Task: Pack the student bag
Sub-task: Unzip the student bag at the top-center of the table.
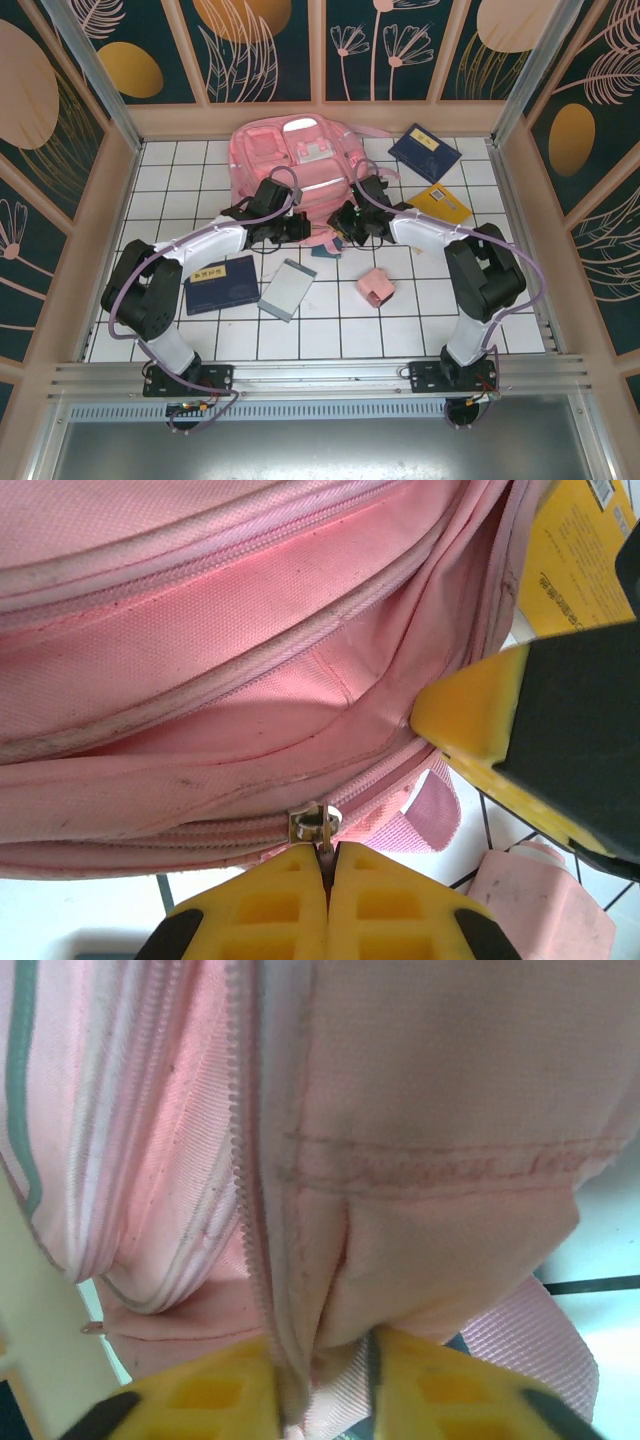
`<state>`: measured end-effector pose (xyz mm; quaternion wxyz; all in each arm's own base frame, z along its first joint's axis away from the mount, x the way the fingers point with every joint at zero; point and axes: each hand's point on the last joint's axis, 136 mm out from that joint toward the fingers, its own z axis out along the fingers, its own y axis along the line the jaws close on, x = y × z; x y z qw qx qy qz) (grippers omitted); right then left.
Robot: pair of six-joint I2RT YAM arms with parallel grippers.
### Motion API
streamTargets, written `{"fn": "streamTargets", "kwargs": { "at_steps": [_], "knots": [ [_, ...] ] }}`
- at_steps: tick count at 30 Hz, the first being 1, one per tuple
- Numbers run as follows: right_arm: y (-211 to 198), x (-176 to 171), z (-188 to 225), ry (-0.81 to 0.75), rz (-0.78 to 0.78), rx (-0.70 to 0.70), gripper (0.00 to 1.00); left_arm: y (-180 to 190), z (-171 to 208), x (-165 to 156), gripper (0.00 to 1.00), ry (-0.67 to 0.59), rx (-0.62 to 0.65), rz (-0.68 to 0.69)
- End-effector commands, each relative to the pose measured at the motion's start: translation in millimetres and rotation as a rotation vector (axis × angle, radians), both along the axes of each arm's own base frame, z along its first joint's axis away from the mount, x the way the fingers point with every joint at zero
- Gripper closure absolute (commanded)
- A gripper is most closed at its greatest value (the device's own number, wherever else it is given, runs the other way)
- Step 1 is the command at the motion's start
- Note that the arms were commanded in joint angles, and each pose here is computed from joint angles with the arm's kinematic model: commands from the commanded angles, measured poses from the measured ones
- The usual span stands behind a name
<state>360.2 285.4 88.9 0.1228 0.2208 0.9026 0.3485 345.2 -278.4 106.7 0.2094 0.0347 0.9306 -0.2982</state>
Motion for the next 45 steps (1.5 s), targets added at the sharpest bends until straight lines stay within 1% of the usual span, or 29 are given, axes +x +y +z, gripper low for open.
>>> {"fn": "streamTargets", "kwargs": {
  "at_steps": [1,4,5,7,12,15,16,19,24,27,30,33,37,42,45],
  "knots": [
    [-2.4,10.8,7.0,-0.039,-0.022,0.008,1.0,4.9,6.2,-2.1,1.0,-0.026,0.042,0.008],
    [-11.2,11.7,17.3,-0.083,-0.027,-0.034,1.0,22.6,-3.9,0.1,1.0,-0.023,0.148,0.042],
    [-25.8,19.8,21.7,-0.097,-0.058,-0.045,1.0,29.8,-7.3,0.7,1.0,-0.023,0.192,0.053],
    [-36.1,22.4,28.5,-0.123,-0.067,-0.063,1.0,45.7,-13.2,3.3,1.0,-0.02,0.27,0.082],
    [-59.7,24.1,40.4,-0.162,-0.084,-0.095,1.0,95.1,-26.1,17.8,1.0,0.012,0.396,0.183],
    [-71.0,23.1,46.8,-0.183,-0.082,-0.111,1.0,127.6,-24.5,35.4,1.0,0.012,0.426,0.269],
    [-74.6,22.4,48.6,-0.188,-0.08,-0.117,1.0,137.9,-33.6,41.8,1.0,0.03,0.449,0.291],
    [-86.8,20.3,53.6,-0.198,-0.083,-0.136,1.0,161.3,-34.2,66.7,1.0,0.021,0.49,0.356],
    [-102.3,16.9,63.5,-0.226,-0.09,-0.149,1.0,184.6,-35.4,111.6,1.0,0.004,0.484,0.441],
    [-103.9,15.0,67.5,-0.241,-0.079,-0.148,1.0,196.1,-37.8,136.8,1.0,-0.003,0.483,0.489],
    [-97.2,16.8,64.9,-0.244,-0.041,-0.135,1.0,212.8,-39.0,148.0,1.0,0.009,0.501,0.566],
    [-85.9,20.6,61.6,-0.245,0.003,-0.112,1.0,232.7,-26.3,142.8,1.0,-0.013,0.52,0.644],
    [-66.8,33.1,73.0,-0.301,0.052,-0.095,1.0,261.0,-6.9,120.1,1.0,-0.038,0.543,0.72],
    [-37.8,56.2,92.2,-0.374,0.12,-0.104,1.0,274.4,9.4,92.1,1.0,-0.051,0.55,0.756],
    [-17.4,68.1,90.8,-0.388,0.174,-0.101,1.0,282.1,18.1,74.7,1.0,-0.053,0.567,0.79]
  ]
}}
